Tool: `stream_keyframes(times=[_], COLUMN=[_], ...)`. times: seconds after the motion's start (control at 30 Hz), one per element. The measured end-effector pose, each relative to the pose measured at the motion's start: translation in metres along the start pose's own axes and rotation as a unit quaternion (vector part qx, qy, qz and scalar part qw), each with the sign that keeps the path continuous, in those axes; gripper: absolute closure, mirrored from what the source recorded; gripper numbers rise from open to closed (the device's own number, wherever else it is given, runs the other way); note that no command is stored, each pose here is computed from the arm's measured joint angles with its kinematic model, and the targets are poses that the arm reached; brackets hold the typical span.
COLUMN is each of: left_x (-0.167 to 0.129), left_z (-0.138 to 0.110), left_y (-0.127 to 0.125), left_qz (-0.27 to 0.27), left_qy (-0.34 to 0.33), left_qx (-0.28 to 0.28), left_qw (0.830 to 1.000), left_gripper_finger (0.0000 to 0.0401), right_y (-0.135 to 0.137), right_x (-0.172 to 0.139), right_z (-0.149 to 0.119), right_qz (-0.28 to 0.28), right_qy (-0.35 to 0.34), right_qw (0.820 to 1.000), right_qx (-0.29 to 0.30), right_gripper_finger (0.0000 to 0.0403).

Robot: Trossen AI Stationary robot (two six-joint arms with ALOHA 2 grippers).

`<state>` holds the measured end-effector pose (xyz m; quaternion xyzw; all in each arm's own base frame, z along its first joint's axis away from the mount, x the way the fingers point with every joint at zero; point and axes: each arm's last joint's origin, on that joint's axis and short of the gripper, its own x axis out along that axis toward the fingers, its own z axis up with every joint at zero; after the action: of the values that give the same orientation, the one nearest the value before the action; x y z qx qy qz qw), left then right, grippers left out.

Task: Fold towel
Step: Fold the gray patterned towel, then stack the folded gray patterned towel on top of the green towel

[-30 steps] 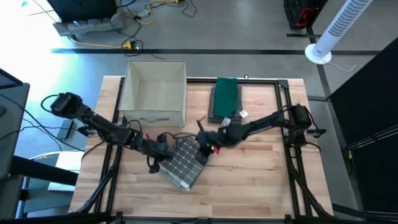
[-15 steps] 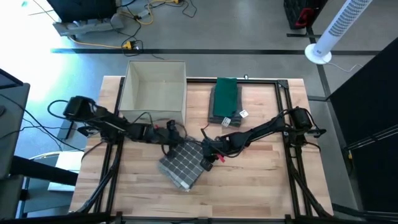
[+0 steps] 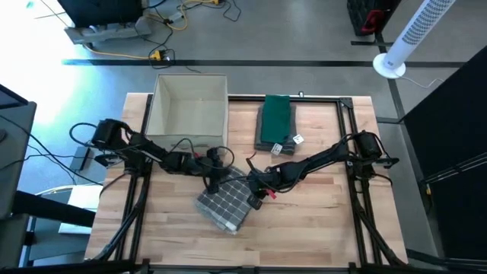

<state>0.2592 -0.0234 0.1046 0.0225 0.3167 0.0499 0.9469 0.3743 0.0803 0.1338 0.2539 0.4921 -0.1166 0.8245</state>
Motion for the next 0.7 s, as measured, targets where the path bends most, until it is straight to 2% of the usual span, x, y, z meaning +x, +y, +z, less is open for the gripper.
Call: stream_keyframes(times=[0.13, 0.23, 0.33, 0.43, 0.57, 0.7], left_x=[-0.015, -0.033, -0.053, -0.07, -0.086, -0.091], left_z=[0.031, 0.049, 0.059, 0.051, 0.034, 0.005], left_y=[-0.004, -0.007, -0.013, -0.025, -0.051, -0.07], left_qz=[-0.025, -0.042, -0.09, -0.146, -0.206, -0.173], left_qy=[-0.041, -0.039, -0.01, 0.045, 0.089, 0.111], left_qx=[-0.004, 0.002, 0.002, -0.031, -0.052, -0.024], left_qw=[0.999, 0.998, 0.996, 0.988, 0.973, 0.978], left_gripper_finger=[0.0401, 0.0401, 0.0401, 0.0401, 0.0401, 0.0401], right_y=[0.008, 0.021, 0.034, 0.037, 0.028, 0.012], right_x=[-0.004, -0.009, -0.016, -0.022, -0.036, -0.053], right_z=[0.005, 0.009, 0.012, 0.019, 0.047, 0.071], right_qz=[0.021, 0.041, 0.06, 0.062, 0.083, 0.028], right_qy=[-0.003, -0.008, -0.012, -0.002, 0.041, 0.044], right_qw=[1.0, 0.999, 0.998, 0.998, 0.996, 0.998], right_qx=[0.001, -0.007, -0.019, -0.007, -0.002, -0.032], right_gripper_finger=[0.0403, 0.0403, 0.0403, 0.0403, 0.0403, 0.0403])
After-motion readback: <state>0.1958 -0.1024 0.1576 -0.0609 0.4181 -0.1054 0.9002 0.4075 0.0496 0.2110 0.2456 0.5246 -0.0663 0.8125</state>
